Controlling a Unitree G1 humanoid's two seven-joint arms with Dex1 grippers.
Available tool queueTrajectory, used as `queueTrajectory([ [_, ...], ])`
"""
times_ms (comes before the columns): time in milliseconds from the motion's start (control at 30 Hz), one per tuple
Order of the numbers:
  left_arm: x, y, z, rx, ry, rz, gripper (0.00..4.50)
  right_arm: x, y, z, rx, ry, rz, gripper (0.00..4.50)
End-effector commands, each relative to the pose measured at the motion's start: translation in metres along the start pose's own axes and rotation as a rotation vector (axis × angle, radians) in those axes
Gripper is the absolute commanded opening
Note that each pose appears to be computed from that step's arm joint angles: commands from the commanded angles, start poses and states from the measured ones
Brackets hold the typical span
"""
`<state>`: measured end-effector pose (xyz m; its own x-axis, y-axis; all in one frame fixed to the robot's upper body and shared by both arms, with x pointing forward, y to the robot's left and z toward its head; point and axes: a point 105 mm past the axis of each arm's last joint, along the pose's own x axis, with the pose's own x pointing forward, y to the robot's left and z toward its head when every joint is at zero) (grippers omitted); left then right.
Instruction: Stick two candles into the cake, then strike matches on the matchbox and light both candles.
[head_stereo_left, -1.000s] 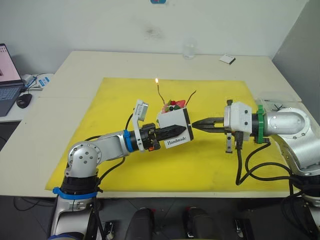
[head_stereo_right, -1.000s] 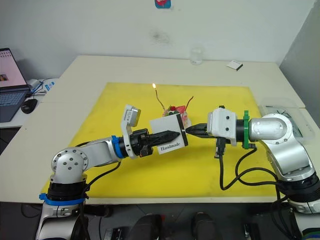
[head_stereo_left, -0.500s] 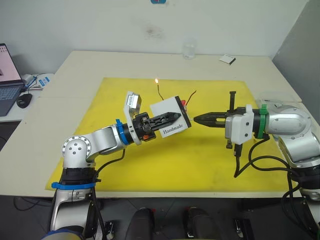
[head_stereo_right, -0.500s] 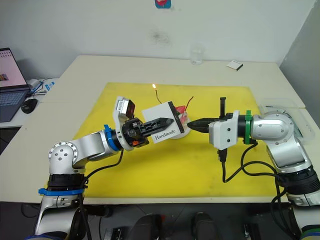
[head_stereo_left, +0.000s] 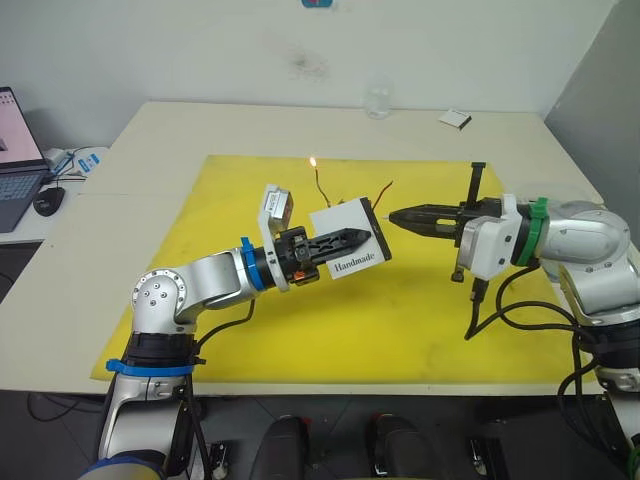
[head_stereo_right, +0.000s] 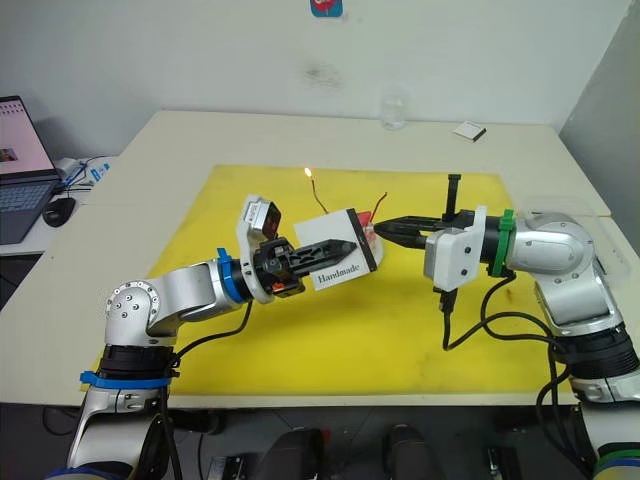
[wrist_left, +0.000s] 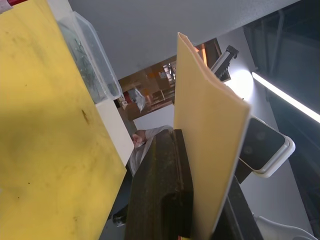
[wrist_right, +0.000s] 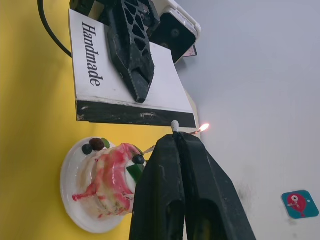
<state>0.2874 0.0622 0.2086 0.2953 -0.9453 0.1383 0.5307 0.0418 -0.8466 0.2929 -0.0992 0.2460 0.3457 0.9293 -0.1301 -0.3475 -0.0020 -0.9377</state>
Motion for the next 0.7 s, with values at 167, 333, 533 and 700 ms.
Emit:
queueTrajectory([
  [167,0.0027,-0.0119,0.0045,0.015,0.001,-0.053,0.0,0.0023,-0.0032,0.0031,-0.048,-0.016,0.012,0.05],
  [333,0.0028,-0.0121,0.0051,0.013,0.004,-0.056,0.0,0.0055,-0.0012,0.0046,-0.053,-0.029,0.024,0.05],
  [533,0.0034,-0.0117,0.0047,0.01,0.006,-0.057,0.0,0.0067,-0.0005,0.0054,-0.062,-0.034,0.033,0.05],
  [700,0.0031,-0.0108,0.0031,0.007,0.011,-0.056,0.0,0.007,-0.0007,0.0056,-0.068,-0.034,0.034,0.05],
])
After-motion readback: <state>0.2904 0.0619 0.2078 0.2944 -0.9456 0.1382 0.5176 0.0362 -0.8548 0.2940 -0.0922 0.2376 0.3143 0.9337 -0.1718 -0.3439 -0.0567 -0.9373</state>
